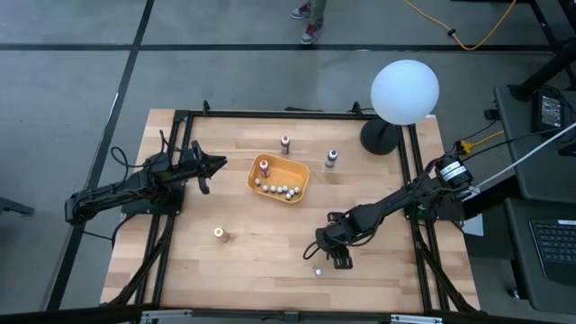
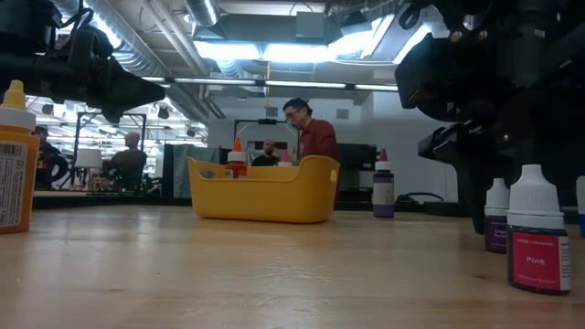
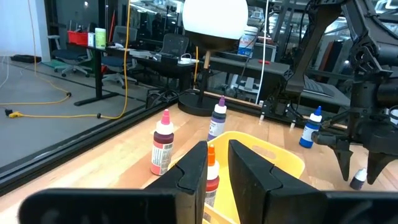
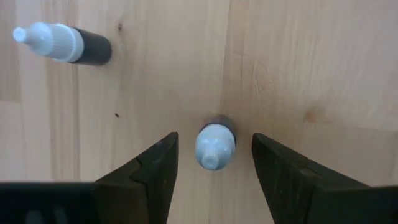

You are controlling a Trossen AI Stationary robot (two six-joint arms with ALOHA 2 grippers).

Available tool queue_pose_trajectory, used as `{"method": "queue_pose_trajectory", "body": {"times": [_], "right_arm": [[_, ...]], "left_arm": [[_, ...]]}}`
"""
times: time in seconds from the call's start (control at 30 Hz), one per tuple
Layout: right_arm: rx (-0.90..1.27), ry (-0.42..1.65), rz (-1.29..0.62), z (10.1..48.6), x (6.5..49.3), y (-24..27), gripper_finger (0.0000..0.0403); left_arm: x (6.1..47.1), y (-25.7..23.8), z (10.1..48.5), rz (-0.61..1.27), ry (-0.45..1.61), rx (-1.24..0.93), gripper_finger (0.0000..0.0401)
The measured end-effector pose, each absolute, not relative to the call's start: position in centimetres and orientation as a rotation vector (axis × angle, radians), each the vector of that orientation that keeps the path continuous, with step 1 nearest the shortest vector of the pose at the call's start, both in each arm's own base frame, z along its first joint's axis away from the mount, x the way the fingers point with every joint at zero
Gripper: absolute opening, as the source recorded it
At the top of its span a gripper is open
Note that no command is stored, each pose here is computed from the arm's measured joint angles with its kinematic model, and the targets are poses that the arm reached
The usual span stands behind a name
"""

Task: Pick & Place food coloring
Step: Put the small purple food coloring bottle into the yellow bin

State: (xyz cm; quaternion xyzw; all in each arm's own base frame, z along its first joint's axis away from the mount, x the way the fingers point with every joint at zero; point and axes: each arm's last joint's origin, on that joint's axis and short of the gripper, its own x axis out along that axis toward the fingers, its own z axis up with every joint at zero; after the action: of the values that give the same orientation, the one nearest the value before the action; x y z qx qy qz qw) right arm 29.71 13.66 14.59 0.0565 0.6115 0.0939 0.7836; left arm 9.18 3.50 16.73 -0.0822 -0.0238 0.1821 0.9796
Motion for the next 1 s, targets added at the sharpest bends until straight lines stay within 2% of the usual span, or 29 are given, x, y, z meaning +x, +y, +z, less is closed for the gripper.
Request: {"method": "queue_pose_trajectory", "body": {"times": [1.0], "right_arm": [[0.122,1.366,0.168,15.8,30.2,13.1,0.0201]], "left_arm": [[9.2,3.5,16.7,0.367,-0.048,-0.165,0.0058]]}}
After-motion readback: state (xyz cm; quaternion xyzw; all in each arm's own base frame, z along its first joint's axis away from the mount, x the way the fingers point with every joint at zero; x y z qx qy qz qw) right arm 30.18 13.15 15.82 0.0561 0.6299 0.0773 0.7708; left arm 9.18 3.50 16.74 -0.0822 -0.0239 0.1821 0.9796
